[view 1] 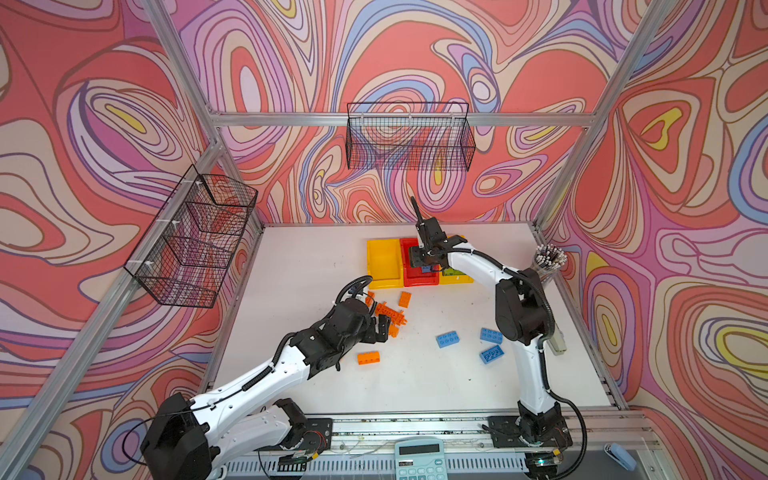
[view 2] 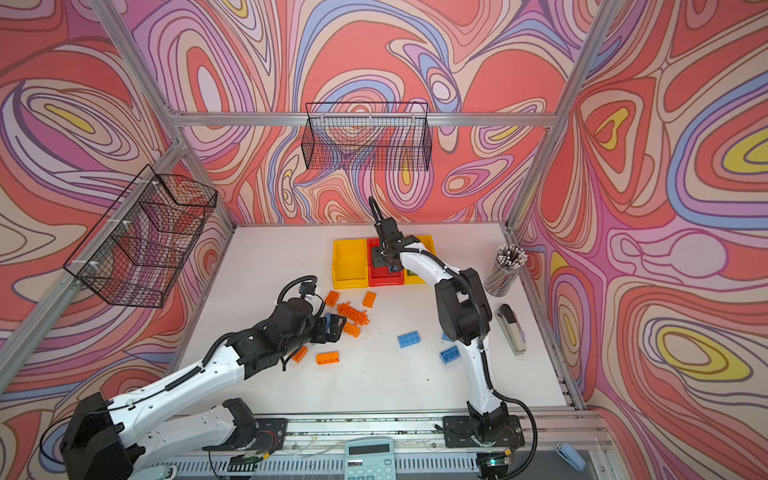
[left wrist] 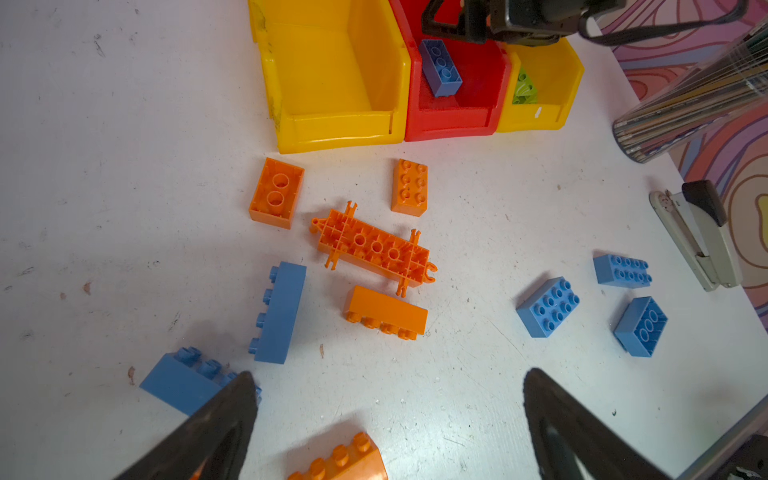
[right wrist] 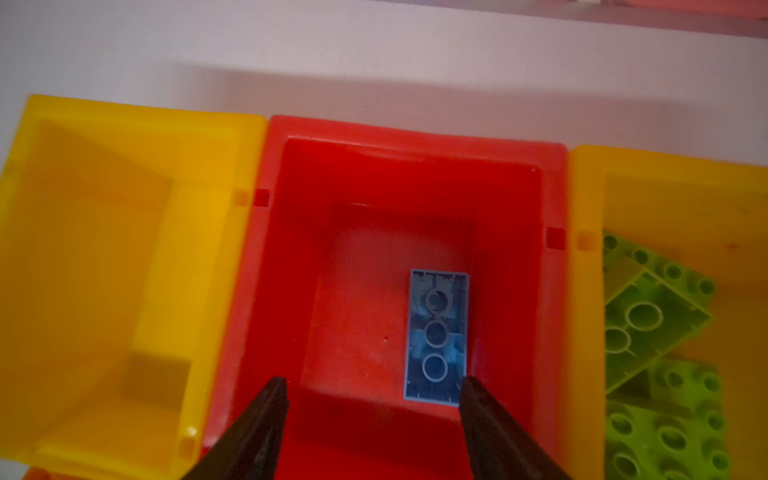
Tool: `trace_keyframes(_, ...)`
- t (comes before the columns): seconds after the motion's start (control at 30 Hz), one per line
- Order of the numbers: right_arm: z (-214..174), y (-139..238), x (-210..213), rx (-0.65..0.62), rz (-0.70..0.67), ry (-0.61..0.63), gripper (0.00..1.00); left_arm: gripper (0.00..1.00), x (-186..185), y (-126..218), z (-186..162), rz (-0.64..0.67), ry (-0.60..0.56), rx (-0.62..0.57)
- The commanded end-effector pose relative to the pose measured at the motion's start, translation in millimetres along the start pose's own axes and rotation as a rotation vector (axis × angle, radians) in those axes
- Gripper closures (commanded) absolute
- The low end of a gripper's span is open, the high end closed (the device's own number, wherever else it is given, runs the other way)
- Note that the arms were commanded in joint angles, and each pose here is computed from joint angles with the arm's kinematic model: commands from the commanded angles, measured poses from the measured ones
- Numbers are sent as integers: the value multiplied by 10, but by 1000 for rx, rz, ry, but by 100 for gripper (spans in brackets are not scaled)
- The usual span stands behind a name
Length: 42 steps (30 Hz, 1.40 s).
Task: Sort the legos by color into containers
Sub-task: 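Lift the blue brick with the right gripper and drop it into the red bin, then move the right gripper back down toward the blue bricks near the stapler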
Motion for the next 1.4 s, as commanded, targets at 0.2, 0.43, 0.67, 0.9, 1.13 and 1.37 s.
trace_keyframes(0.2,-244,913,-101,-41,39,5,20,0,-116,-16,11,-76,13,14)
trace_keyframes(0.43,-1088,1175,-414,49,-17,-30,14,0,-312,8,-63,-132,-18,12)
trace_keyframes(0.67,-1903,1302,-474,146,-4,-69,12,0,-481,45,-224,-170,-24,20)
trace_keyframes(0.9,-2341,1306,-441,195,7,-81,11,0,-497,149,-352,-198,-9,17)
trace_keyframes(1.13,-2452,1230,-445,209,10,-87,11,0,-358,211,-515,-170,6,29)
trace_keyframes(1.37,-2454,1086,-455,216,-36,-60,11,0,-227,178,-684,-128,12,50)
Point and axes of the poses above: each gripper's point midway between its finger pads, its own y axis back along the fingers, its own x axis along the line the jaws close on, z = x × y, the point moved 6 cm from there along y, back along the fingers, and after that the axes turned 9 degrees about -y, right-handed, at the moved point
